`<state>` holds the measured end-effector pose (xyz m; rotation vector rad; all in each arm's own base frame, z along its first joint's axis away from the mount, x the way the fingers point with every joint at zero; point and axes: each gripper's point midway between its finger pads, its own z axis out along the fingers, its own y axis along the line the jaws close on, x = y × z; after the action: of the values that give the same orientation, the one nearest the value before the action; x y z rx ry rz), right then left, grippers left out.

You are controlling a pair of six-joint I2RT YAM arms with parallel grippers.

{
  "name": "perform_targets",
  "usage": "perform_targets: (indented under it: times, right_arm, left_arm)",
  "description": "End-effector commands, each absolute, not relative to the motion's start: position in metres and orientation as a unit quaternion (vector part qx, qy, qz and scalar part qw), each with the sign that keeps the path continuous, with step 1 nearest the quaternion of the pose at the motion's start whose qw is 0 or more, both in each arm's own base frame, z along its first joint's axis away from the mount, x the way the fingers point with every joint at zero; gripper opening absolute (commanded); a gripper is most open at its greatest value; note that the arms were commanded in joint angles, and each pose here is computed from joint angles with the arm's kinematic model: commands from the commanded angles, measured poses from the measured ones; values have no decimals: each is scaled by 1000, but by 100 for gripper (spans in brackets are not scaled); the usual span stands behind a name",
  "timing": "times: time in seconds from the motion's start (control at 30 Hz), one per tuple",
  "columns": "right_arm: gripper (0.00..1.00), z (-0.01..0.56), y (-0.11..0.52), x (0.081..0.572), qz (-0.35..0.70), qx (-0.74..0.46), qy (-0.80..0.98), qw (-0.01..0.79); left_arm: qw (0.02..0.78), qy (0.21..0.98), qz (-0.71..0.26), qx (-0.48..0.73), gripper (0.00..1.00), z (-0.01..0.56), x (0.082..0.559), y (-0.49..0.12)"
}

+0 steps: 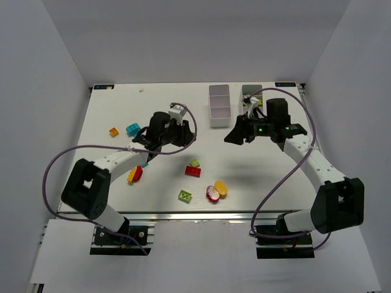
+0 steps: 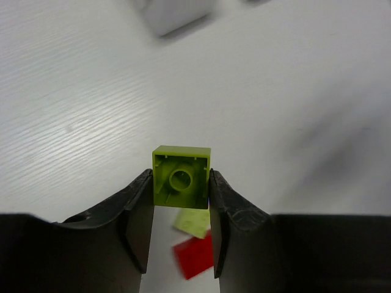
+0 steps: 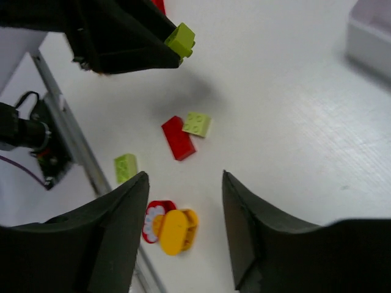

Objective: Sort the legos into containers by color

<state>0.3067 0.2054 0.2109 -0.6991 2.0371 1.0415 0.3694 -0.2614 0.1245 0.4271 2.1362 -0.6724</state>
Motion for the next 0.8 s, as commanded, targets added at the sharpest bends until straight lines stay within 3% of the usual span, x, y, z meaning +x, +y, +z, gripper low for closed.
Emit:
perform_targets:
  times: [0.0,0.1,0.23,0.3,0.77]
  right_arm:
    - [60,207,223,307,416,-186,827,330]
    - [68,211,244,302,449,-165,828,293]
    - [69,218,262,303,487,-120,827,253]
    - [74,216,266,304,492,-113,829,243]
    - [64,209,280,285,521,-80,828,193]
  left_arm:
    - [457,766,-403,202,18,188,334,-302]
    - [452,755,-422,219,18,192,308,-315]
    - [456,743,-429,238,19,196,290,-330]
    - [457,746,-424,235,19,196,290,-332]
    - [462,743,-418,246,19,203,290,-340]
